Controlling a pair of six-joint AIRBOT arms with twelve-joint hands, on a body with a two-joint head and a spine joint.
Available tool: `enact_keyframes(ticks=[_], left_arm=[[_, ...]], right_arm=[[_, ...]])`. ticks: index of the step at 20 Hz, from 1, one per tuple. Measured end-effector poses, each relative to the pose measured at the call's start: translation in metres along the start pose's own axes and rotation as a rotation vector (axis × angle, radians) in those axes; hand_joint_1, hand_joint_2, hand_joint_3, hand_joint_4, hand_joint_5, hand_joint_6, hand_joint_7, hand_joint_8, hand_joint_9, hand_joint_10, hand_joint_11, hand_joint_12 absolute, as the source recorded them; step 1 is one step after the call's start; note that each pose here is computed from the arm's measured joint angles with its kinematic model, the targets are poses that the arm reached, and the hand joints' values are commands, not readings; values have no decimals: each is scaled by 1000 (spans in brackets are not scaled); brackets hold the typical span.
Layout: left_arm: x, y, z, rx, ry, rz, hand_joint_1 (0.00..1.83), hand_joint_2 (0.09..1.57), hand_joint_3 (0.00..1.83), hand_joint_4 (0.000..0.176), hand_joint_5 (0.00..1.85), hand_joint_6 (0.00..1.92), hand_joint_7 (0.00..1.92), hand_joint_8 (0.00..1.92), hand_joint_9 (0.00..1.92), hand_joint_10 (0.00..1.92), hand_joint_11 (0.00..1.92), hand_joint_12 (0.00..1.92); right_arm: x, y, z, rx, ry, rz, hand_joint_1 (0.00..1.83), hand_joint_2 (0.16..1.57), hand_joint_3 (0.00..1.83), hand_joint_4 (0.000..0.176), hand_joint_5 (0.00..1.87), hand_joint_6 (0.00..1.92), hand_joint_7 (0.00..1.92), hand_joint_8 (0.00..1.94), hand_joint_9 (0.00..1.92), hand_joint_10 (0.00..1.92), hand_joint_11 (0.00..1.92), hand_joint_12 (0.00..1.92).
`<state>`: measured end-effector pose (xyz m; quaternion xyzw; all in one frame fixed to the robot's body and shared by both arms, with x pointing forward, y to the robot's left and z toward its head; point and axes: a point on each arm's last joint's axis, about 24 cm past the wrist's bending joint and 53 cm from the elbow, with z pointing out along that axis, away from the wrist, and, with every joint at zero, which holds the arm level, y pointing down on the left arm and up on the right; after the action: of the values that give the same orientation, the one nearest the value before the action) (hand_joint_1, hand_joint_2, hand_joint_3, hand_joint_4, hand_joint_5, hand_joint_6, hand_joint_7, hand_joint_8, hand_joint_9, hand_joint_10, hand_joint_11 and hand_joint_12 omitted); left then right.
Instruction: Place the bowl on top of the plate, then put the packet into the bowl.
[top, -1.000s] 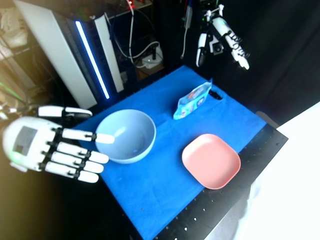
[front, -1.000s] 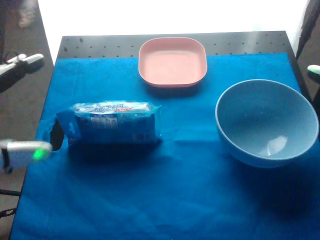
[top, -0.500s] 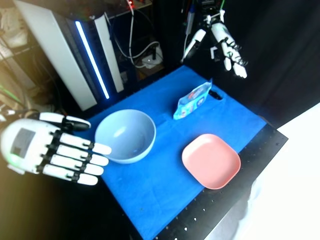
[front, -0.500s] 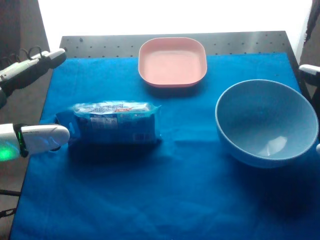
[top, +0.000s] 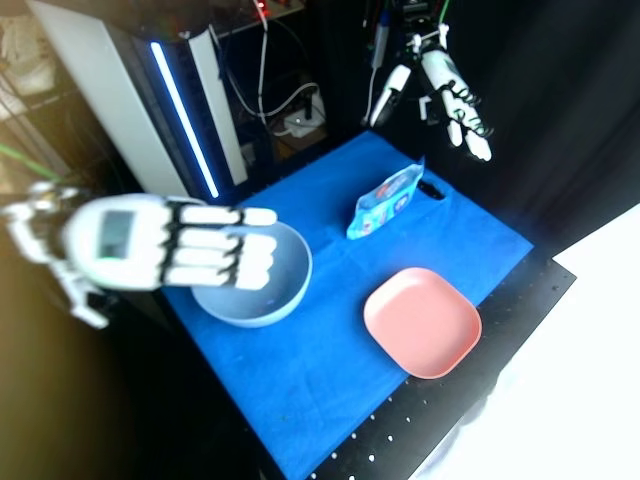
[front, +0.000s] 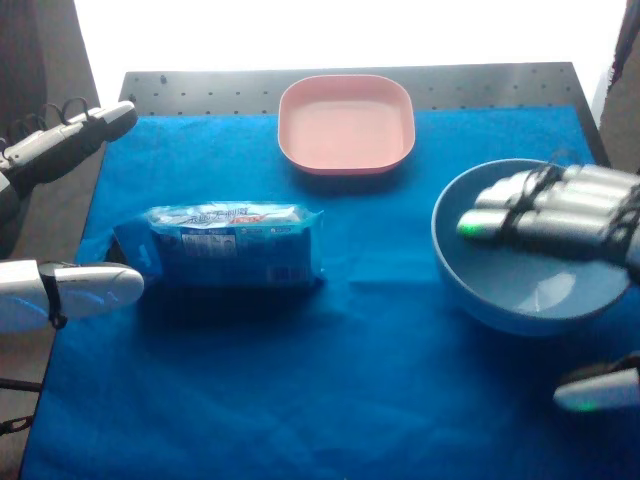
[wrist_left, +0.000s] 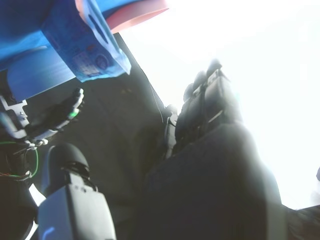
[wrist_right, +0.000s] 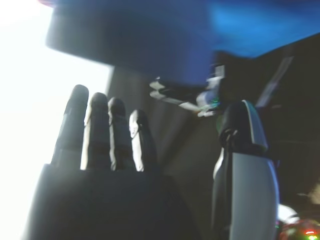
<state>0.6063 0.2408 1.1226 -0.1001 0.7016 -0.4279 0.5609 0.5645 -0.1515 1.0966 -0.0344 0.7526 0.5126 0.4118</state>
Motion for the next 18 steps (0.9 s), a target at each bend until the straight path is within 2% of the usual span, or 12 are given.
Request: enact_keyframes(ticks=[1, 3, 4, 6, 8, 10, 13, 14, 15, 16, 17, 18], left_arm=[[0, 0, 0, 0, 0, 0, 539, 914, 4, 176, 37, 0, 0, 0, 0, 0, 0, 0], [0, 0, 0, 1, 0, 0, 520, 911, 2, 176, 32, 0, 0, 0, 0, 0, 0, 0], [0, 0, 0, 0, 0, 0, 511, 911, 2, 176, 33, 1, 0, 0, 0, 0, 0, 0], [0, -1, 0, 4, 0, 0, 503, 921, 6, 176, 33, 1, 0, 0, 0, 0, 0, 0], [0, 0, 0, 1, 0, -1, 547, 925, 5, 176, 39, 3, 0, 0, 0, 0, 0, 0], [0, 0, 0, 0, -1, -1, 545, 926, 4, 176, 36, 1, 0, 0, 0, 0, 0, 0], [1, 0, 0, 2, -1, -6, 540, 940, 8, 176, 28, 0, 0, 0, 0, 0, 0, 0], [2, 0, 0, 1, 1, -6, 559, 940, 6, 176, 34, 2, 0, 0, 0, 0, 0, 0], [3, 0, 0, 1, 3, -9, 564, 941, 6, 176, 32, 2, 0, 0, 0, 0, 0, 0], [3, 0, 0, 1, 3, -9, 595, 930, 0, 162, 45, 6, 0, 0, 0, 0, 0, 0], [3, 0, 0, 2, 1, -10, 606, 925, 0, 158, 51, 7, 0, 0, 0, 0, 0, 0], [3, -1, 0, 2, 2, -12, 609, 924, 0, 158, 51, 7, 0, 0, 0, 0, 0, 0]], right_arm=[[11, -8, 4, 12, 38, 35, 533, 1032, 0, 99, 103, 0, 157, 0, 187, 2, 0, 522], [21, -16, 7, 40, 69, 44, 576, 1045, 2, 80, 149, 14, 195, 11, 231, 14, 0, 532], [21, -14, 9, 36, 77, 33, 600, 1051, 1, 60, 204, 8, 247, 6, 280, 11, 28, 571], [18, -14, 13, 37, 84, 8, 676, 1054, 0, 0, 334, 5, 350, 4, 381, 6, 72, 772], [18, -19, 12, 54, 97, -10, 775, 1049, 0, 0, 430, 1, 450, 1, 486, 10, 76, 1033], [18, -26, 11, 79, 105, -20, 839, 1054, 0, 0, 489, 11, 506, 8, 517, 10, 51, 1125], [8, -34, 11, 102, 89, -32, 945, 1058, 0, 0, 727, 20, 730, 16, 742, 62, 330, 1228], [7, -34, 11, 103, 87, -35, 1016, 1070, 1, 0, 836, 30, 858, 45, 873, 139, 466, 1253], [6, -33, 12, 101, 87, -39, 1112, 1140, 0, 0, 928, 813, 958, 64, 948, 259, 605, 1218], [4, -32, 13, 95, 81, -38, 1194, 1181, 0, 0, 823, 1014, 915, 1065, 1005, 469, 683, 1347], [1, -30, 13, 88, 75, -39, 1113, 1183, 0, 0, 843, 1144, 885, 947, 976, 878, 776, 1398], [-1, -28, 14, 80, 68, -40, 1017, 1262, 0, 0, 720, 1364, 901, 1139, 930, 1399, 835, 1729]])
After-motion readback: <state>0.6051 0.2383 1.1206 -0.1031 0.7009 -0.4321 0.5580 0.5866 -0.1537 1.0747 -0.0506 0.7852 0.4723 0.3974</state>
